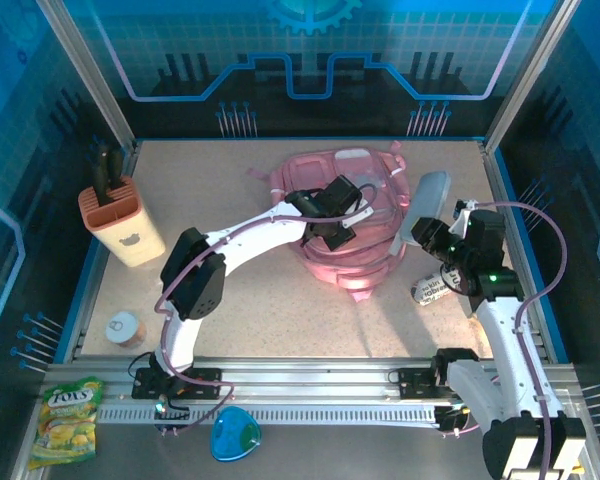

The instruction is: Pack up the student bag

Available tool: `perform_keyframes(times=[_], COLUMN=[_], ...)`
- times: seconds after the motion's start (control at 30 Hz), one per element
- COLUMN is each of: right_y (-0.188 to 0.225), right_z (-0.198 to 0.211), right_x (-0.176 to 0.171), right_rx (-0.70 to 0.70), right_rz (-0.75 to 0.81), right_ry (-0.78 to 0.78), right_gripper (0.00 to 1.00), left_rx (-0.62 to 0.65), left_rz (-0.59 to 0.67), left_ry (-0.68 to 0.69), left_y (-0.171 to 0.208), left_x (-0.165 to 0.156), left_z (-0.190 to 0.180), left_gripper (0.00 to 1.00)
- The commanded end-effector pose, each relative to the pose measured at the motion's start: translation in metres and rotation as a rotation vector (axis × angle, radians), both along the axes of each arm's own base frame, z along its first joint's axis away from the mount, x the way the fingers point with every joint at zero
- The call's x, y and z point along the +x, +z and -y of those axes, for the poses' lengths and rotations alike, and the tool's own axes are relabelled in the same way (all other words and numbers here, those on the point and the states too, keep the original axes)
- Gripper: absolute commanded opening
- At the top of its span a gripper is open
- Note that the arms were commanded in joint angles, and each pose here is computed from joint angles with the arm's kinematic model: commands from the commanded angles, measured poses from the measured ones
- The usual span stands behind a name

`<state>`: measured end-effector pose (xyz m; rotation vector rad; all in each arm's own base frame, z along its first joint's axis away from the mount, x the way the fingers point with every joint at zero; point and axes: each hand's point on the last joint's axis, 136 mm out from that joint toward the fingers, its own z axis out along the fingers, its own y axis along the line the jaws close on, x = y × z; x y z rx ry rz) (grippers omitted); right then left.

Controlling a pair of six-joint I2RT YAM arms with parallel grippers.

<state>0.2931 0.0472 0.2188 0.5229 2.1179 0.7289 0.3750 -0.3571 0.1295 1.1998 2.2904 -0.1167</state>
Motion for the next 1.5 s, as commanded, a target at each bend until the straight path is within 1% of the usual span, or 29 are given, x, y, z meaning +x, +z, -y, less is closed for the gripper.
perform_keyframes(times=[0.0, 0.17, 0.33, 0.47, 0.6, 0.73, 0.87, 1.0, 1.17, 1.2, 1.23, 1.33, 1.4, 1.47], right_y=[-0.006, -0.015, -0.033, -0.039, -0.035, -0.029, -0.028, -0.039, -0.051, -0.056, -0.061, -0.075, -0.087, -0.091], right_z=[0.007, 0.007, 0.009, -0.012, -0.038, -0.06, -0.08, -0.097, -0.1, -0.1, -0.099, -0.096, -0.09, -0.082], right_x=[-0.007, -0.014, -0.022, -0.016, -0.003, 0.011, 0.033, 0.059, 0.099, 0.104, 0.108, 0.11, 0.098, 0.085], right_rx=[0.001, 0.01, 0.042, 0.176, 0.3, 0.339, 0.374, 0.377, 0.372, 0.37, 0.364, 0.337, 0.315, 0.285], right_rz=[-0.035, -0.092, -0.167, -0.179, -0.153, -0.115, -0.096, -0.108, -0.076, -0.082, -0.092, -0.14, -0.188, -0.208], right_ry=[-0.031, -0.042, -0.078, -0.012, 0.086, 0.155, 0.196, 0.2, 0.148, 0.138, 0.128, 0.103, 0.076, 0.047], right_gripper=[0.36, 0.37, 0.37, 0.37, 0.37, 0.37, 0.37, 0.36, 0.38, 0.39, 0.43, 0.62, 0.72, 0.79], left_rx=[-0.138, -0.205, -0.301, -0.417, -0.48, -0.503, -0.531, -0.545, -0.557, -0.56, -0.56, -0.556, -0.553, -0.555], left_rz=[0.086, 0.093, 0.129, 0.123, 0.11, 0.105, 0.094, 0.102, 0.098, 0.097, 0.094, 0.091, 0.088, 0.086], left_ry=[0.036, 0.069, 0.167, 0.136, 0.118, 0.119, 0.122, 0.137, 0.152, 0.154, 0.156, 0.165, 0.17, 0.174], left_y=[0.05, 0.068, 0.092, 0.112, 0.123, 0.128, 0.133, 0.137, 0.139, 0.139, 0.138, 0.137, 0.136, 0.135], left_x=[0.01, 0.012, 0.024, 0.016, 0.011, 0.01, 0.009, 0.01, 0.011, 0.011, 0.011, 0.012, 0.012, 0.013], left_z=[0.005, 0.002, -0.006, 0.005, 0.012, 0.014, 0.016, 0.015, 0.015, 0.015, 0.015, 0.014, 0.012, 0.012], left_gripper=[0.0, 0.0, 0.0, 0.0, 0.0, 0.0, 0.0, 0.0, 0.0, 0.0, 0.0, 0.0, 0.0, 0.0])
